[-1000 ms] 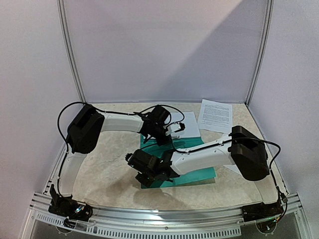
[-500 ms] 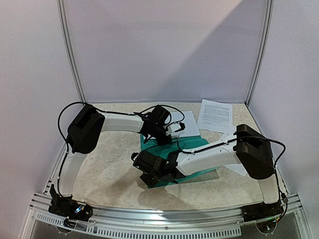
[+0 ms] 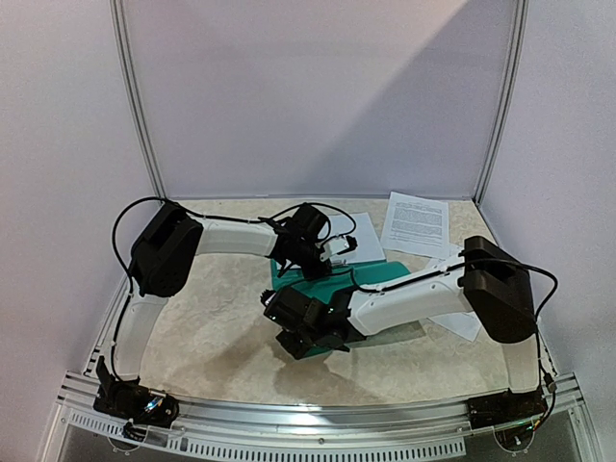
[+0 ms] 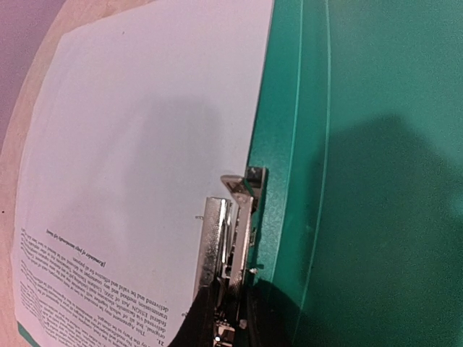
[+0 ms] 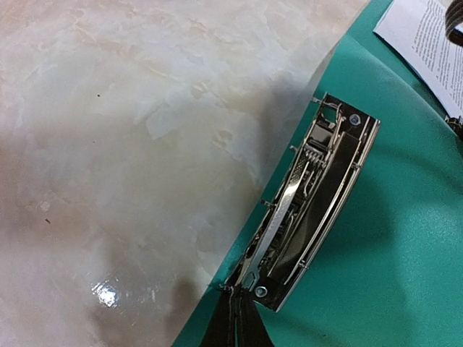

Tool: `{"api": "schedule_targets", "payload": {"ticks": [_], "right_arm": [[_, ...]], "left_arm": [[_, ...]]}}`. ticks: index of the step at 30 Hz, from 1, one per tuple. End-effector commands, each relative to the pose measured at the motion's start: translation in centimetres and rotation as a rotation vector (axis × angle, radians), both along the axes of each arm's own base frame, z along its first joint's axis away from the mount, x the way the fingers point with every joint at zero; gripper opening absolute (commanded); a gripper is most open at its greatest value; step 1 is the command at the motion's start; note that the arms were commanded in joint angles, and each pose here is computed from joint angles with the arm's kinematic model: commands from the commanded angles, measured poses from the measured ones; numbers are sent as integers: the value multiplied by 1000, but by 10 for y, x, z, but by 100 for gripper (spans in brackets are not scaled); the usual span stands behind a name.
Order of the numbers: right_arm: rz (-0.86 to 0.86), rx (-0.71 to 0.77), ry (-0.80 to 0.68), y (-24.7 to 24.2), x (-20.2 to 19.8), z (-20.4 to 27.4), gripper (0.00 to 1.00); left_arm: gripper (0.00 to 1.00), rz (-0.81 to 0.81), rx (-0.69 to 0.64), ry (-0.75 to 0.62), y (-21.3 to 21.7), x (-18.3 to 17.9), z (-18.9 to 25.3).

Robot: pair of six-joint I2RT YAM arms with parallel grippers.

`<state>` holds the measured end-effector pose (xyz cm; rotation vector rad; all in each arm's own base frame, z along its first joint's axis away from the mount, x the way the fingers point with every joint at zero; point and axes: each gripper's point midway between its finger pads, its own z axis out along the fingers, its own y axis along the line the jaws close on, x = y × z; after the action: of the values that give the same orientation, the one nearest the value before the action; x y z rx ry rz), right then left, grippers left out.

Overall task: Put the files into the folder
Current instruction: Open the spring clip on the folder at the center of the board.

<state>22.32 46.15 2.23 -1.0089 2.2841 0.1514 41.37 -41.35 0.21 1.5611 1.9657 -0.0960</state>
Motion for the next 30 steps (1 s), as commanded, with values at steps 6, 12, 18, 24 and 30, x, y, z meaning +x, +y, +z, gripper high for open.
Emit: {"api": "schedule_targets", "payload": {"ticks": [6,12,18,24,30], "right_arm": [[-95,-124,-115,-36,57,4,0],[-135,-138,-123,-43,60,4,0],[-76,-115,-170,-26,65,30,0],[46,-33,-211,9,53,65,1],[105,30,-219,19,45,88,3]], "left_arm": [[15,9,450,463,107,-111,-132],[15,8,449,464,107,-112,-132],[15,9,447,465,107,-111,-131],[15,10,444,464,107,-111,-131],[15,9,446,469,107,-112,-132]]}}
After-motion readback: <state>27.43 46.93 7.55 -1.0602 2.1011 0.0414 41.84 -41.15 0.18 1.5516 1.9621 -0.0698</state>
